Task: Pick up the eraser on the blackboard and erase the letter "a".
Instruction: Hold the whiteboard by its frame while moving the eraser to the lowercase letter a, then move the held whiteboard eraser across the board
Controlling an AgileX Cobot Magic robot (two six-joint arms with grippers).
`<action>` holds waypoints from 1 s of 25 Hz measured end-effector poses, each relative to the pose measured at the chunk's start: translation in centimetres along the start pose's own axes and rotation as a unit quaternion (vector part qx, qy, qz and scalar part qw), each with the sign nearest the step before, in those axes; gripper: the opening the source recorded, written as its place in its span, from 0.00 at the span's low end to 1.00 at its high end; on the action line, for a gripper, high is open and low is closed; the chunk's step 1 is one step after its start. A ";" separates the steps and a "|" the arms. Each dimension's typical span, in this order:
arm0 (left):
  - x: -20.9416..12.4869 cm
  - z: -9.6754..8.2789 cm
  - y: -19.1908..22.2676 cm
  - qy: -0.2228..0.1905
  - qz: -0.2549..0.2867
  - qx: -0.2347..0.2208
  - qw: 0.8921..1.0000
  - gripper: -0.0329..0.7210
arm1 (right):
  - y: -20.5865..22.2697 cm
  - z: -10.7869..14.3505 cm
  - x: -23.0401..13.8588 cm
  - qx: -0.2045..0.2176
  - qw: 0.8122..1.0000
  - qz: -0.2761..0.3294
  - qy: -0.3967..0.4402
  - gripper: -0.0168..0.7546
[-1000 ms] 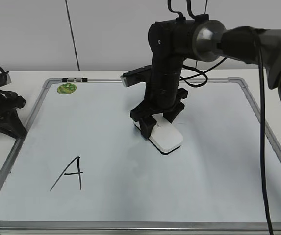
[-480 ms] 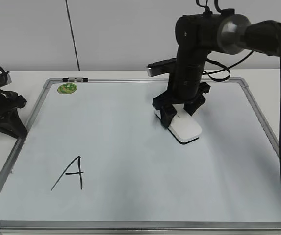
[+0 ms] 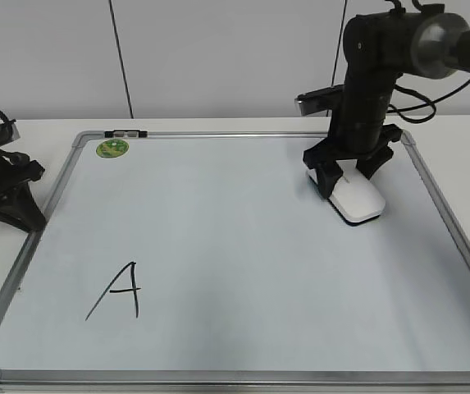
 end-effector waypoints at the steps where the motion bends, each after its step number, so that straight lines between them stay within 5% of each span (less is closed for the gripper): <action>1: 0.0 0.0 0.0 0.000 0.000 0.000 1.000 0.09 | -0.3 -0.4 0.0 -0.010 1.000 -0.002 -0.002 0.72; 12: 0.0 0.0 0.0 0.000 0.000 0.000 1.000 0.09 | -10.2 -1.6 -0.9 -0.032 0.995 -0.090 0.014 0.72; 25: 0.0 0.0 0.0 0.000 0.000 0.000 1.000 0.09 | -7.9 -6.5 -9.9 -0.021 0.988 0.015 0.150 0.72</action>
Point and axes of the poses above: a point on each arm's last joint axis where the gripper is mounted, y pointing out along that axis toward the gripper, z along the wrist's bending axis when the last joint is at zero, x = y × z, the point moved 5 cm from there along y, pointing out along that axis toward the gripper, and after that the axes turned 2 degrees about y, right-handed, at the moved point
